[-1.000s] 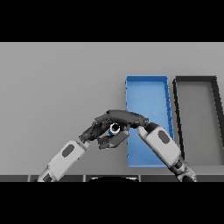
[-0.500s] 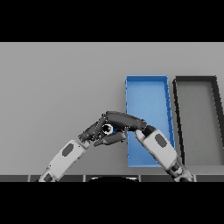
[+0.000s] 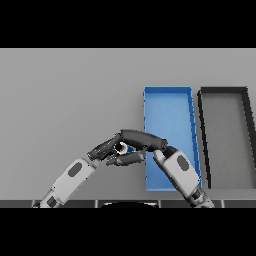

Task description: Pick up the blue pipe and place it into the blue bin.

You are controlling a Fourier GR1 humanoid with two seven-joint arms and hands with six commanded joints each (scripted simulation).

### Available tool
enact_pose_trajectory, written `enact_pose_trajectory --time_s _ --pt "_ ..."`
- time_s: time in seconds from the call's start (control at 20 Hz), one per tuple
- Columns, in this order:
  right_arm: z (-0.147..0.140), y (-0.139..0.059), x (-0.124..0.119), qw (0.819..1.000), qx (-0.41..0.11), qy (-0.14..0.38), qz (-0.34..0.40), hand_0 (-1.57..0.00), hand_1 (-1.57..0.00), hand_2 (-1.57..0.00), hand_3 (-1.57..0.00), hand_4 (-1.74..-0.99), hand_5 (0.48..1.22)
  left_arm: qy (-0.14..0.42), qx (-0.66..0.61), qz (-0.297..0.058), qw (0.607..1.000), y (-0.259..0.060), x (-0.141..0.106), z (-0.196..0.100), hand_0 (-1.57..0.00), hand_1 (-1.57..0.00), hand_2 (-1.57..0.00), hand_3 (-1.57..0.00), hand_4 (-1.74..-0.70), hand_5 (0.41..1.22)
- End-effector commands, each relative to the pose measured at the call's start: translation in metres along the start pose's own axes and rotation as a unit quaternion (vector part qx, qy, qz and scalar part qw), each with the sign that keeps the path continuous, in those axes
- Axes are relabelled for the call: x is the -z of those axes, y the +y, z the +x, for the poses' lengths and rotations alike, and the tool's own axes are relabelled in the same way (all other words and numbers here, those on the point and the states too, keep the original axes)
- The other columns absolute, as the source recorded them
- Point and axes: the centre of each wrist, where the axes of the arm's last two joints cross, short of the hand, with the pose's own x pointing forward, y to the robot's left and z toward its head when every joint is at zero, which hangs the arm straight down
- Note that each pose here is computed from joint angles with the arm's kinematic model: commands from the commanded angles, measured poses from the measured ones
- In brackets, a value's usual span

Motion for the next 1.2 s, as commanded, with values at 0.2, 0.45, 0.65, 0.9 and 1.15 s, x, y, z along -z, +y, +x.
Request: enact_pose_trajectory --time_s 0.2,0.45,0.65,0.9,1.15 --pt "0.002 0.003 0.0 1.0 0.007 -0.018 -0.002 -1.57 -1.57 -1.57 -1.57 -1.484 1.217 0.04 0.019 0.02 0.999 0.002 0.002 -0.002 -0.13 -0.11 -0.11 -0.04 -0.85 0.794" --pt "0.005 -0.001 -0.001 1.0 0.001 -0.024 -0.015 -1.57 -1.57 -1.57 -1.57 -1.487 1.22 0.045 0.004 0.033 0.998 0.001 -0.002 -0.009 -0.04 -0.03 -0.04 -0.01 -0.84 0.636" --pt "0.006 -0.004 0.0 0.999 0.029 -0.034 -0.021 -1.57 -1.57 -1.57 -1.57 -1.492 1.22 0.088 -0.013 0.046 0.995 0.001 -0.006 -0.006 -0.02 -0.01 -0.01 -0.01 -0.88 0.605" --pt "0.023 -0.016 0.002 0.987 0.153 -0.049 -0.013 -1.57 -1.57 -1.57 -1.57 -1.494 1.221 0.097 -0.008 0.046 0.994 -0.002 -0.01 -0.008 0.0 0.0 0.0 0.0 -0.87 0.535" --pt "0.067 -0.045 0.003 0.986 0.145 -0.069 -0.032 -1.57 -1.57 -1.57 -1.57 -1.493 1.221 0.108 -0.01 0.041 0.993 -0.004 -0.013 -0.009 0.0 0.0 0.0 0.0 -0.86 0.503"
